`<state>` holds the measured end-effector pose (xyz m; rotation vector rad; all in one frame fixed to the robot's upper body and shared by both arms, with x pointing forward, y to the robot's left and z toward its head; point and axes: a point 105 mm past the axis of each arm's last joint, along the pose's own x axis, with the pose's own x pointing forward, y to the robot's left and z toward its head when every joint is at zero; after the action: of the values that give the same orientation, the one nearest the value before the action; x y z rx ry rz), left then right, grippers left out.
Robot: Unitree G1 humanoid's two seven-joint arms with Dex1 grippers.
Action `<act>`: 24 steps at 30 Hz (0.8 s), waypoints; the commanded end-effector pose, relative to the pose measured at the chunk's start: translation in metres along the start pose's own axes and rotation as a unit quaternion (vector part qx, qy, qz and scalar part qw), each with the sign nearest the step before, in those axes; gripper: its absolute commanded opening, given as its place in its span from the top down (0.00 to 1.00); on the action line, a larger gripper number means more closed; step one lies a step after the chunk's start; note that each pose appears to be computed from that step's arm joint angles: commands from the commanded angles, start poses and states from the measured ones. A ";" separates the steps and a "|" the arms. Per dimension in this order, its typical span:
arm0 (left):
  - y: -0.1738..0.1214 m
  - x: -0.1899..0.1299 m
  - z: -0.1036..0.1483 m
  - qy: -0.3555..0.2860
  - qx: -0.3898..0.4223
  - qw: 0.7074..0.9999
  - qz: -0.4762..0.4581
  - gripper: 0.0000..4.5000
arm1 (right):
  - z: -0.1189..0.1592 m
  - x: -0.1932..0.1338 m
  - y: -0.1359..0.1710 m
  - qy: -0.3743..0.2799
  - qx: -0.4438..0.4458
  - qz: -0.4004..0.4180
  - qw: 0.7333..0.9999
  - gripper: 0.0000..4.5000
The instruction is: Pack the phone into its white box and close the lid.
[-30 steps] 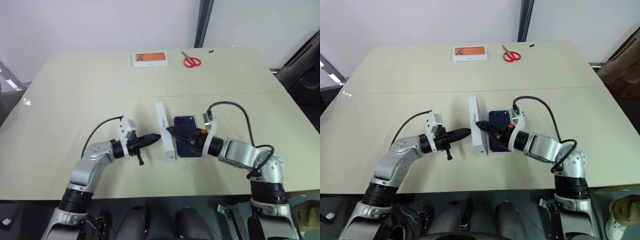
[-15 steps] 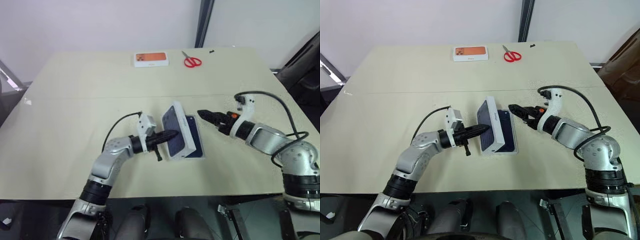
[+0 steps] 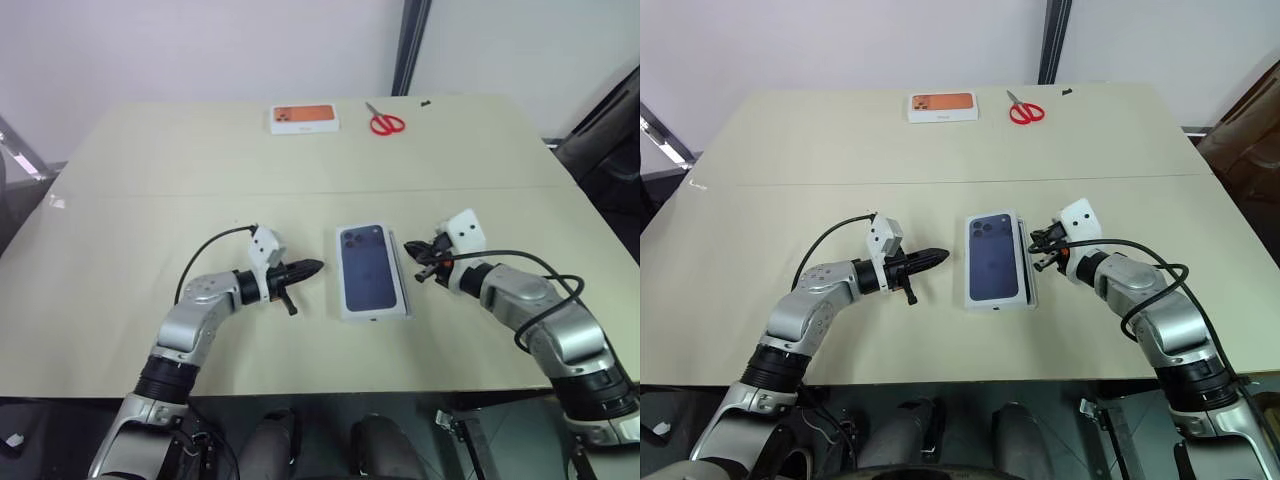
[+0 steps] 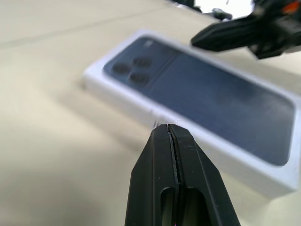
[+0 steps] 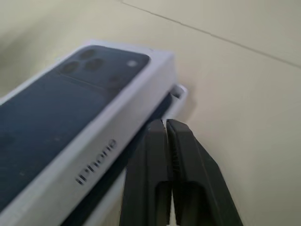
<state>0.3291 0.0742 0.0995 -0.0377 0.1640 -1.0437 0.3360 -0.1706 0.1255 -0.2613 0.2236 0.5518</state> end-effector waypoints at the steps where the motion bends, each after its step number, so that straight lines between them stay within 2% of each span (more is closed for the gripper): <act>1: -0.003 0.013 0.002 0.006 -0.021 1.000 -0.010 1.00 | 0.012 -0.001 0.004 -0.021 -0.037 0.006 0.999 0.99; 5: -0.008 0.028 -0.006 0.037 -0.021 0.999 -0.026 1.00 | 0.013 0.001 0.004 -0.021 -0.047 0.006 0.999 0.99; 11: -0.017 0.039 -0.003 0.033 -0.018 0.998 -0.045 1.00 | 0.012 0.001 0.011 -0.015 -0.062 0.022 0.998 0.99; 17: -0.019 0.044 0.030 -0.018 -0.028 0.998 -0.046 1.00 | 0.009 0.001 0.017 -0.011 -0.079 0.033 0.996 0.99; 24: -0.026 0.046 0.029 -0.004 -0.023 0.998 -0.059 1.00 | 0.009 0.003 0.014 -0.009 -0.085 0.027 0.996 0.99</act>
<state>0.3396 0.0337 0.1083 -0.0969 0.2349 -1.0929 0.3345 -0.1682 0.1200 -0.4104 0.2203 0.5754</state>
